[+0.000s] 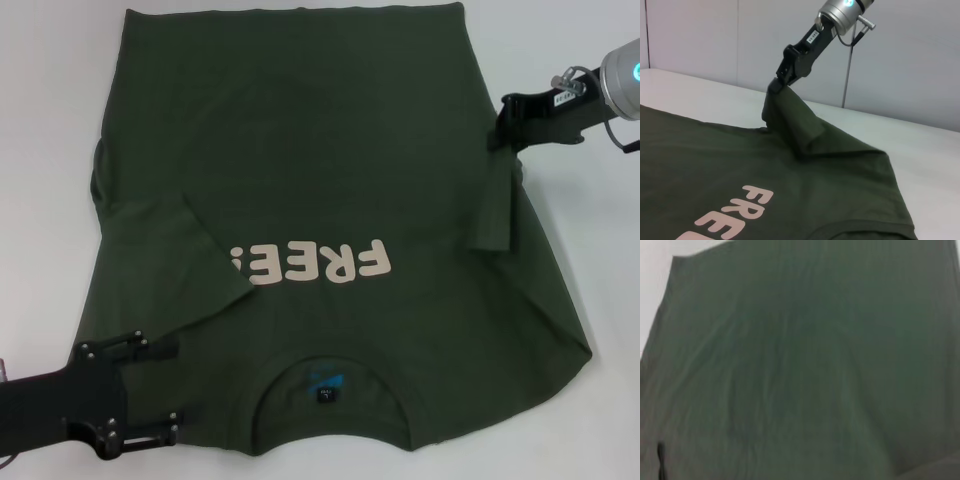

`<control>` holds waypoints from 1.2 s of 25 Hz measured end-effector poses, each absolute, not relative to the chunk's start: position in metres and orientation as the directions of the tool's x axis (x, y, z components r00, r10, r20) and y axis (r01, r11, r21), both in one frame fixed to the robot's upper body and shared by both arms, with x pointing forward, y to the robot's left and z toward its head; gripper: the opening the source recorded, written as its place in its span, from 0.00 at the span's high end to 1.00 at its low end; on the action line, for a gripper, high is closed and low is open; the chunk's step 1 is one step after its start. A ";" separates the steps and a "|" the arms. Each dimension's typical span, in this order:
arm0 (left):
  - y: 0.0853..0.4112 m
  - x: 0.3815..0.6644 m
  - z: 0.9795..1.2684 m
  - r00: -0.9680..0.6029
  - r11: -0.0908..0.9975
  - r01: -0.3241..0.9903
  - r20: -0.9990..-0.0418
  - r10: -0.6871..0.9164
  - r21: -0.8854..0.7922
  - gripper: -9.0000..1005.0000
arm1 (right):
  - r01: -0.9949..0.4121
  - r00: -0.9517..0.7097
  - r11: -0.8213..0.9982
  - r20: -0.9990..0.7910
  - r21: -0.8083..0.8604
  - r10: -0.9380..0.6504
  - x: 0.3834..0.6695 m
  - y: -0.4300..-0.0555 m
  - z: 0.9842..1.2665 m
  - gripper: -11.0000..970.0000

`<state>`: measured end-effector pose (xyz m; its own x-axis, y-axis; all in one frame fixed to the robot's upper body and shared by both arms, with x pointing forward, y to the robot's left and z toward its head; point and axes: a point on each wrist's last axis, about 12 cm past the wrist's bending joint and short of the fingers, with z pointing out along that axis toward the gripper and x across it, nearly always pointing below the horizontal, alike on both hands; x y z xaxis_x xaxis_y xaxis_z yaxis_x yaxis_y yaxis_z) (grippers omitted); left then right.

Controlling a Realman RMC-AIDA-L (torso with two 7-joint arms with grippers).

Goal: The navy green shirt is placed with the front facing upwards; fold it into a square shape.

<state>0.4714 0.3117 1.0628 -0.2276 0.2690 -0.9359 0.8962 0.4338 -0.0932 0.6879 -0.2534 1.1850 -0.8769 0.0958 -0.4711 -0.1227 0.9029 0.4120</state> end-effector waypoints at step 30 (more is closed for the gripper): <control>0.312 0.471 1.061 -0.235 0.441 0.892 -0.935 0.267 -0.098 0.21 | -0.110 -0.866 0.845 -0.468 0.523 0.177 0.685 -0.247 1.173 0.70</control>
<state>0.4710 0.3117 1.0609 -0.2352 0.2671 -0.9345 0.8921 0.4410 -0.0984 0.6849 -0.2466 1.1728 -0.8656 0.1769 -0.4685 -0.1101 0.8454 0.5227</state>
